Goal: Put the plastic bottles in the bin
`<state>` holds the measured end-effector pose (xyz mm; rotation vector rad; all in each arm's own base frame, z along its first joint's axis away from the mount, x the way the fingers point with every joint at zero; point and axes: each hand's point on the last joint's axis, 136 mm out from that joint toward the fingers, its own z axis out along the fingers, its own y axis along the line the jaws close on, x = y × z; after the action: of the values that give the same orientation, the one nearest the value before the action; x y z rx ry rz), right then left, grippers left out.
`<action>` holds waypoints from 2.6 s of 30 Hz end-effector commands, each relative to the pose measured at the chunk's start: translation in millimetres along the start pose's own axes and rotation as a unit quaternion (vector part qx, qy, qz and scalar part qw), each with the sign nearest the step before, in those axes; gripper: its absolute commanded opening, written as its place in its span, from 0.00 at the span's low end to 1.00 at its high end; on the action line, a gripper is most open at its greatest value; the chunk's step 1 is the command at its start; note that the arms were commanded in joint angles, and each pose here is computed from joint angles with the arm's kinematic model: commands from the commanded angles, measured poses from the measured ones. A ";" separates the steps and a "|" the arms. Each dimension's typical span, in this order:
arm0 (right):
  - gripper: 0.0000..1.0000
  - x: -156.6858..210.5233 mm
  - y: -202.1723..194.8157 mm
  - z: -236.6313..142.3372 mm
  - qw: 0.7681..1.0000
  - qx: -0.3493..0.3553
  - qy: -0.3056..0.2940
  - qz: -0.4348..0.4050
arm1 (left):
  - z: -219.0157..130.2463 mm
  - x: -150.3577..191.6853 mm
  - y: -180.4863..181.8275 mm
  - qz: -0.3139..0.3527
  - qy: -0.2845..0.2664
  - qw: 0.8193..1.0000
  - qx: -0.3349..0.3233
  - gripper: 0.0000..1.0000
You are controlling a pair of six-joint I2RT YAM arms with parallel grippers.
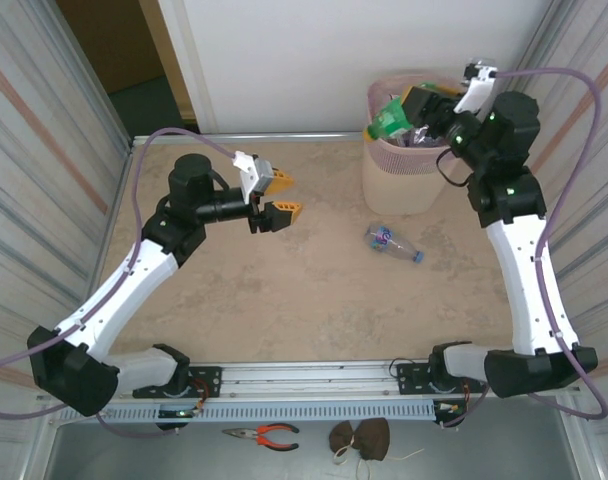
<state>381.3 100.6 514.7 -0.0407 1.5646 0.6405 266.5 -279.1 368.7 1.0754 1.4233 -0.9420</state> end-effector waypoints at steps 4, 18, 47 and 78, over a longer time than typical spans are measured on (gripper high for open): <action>0.51 -38.7 -53.8 9.8 0.988 0.099 -0.037 -0.111 | -6.6 0.0 -6.2 0.007 0.001 1.000 -0.006 0.65; 0.49 -67.0 -166.0 49.1 0.951 0.212 -0.129 -0.185 | -8.1 6.3 1.0 -0.006 -0.001 0.999 -0.033 0.64; 0.65 30.9 -252.0 135.3 0.948 0.234 -0.074 -0.203 | 4.3 17.2 18.5 -0.029 0.018 0.998 -0.048 0.63; 0.44 6.4 -231.0 137.1 0.968 0.201 0.004 -0.150 | -1.2 18.1 8.7 -0.038 0.012 0.998 -0.038 0.63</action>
<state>582.2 -33.1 447.1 0.0071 1.5679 0.0269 278.4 -272.0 346.2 0.9776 1.5442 -0.9129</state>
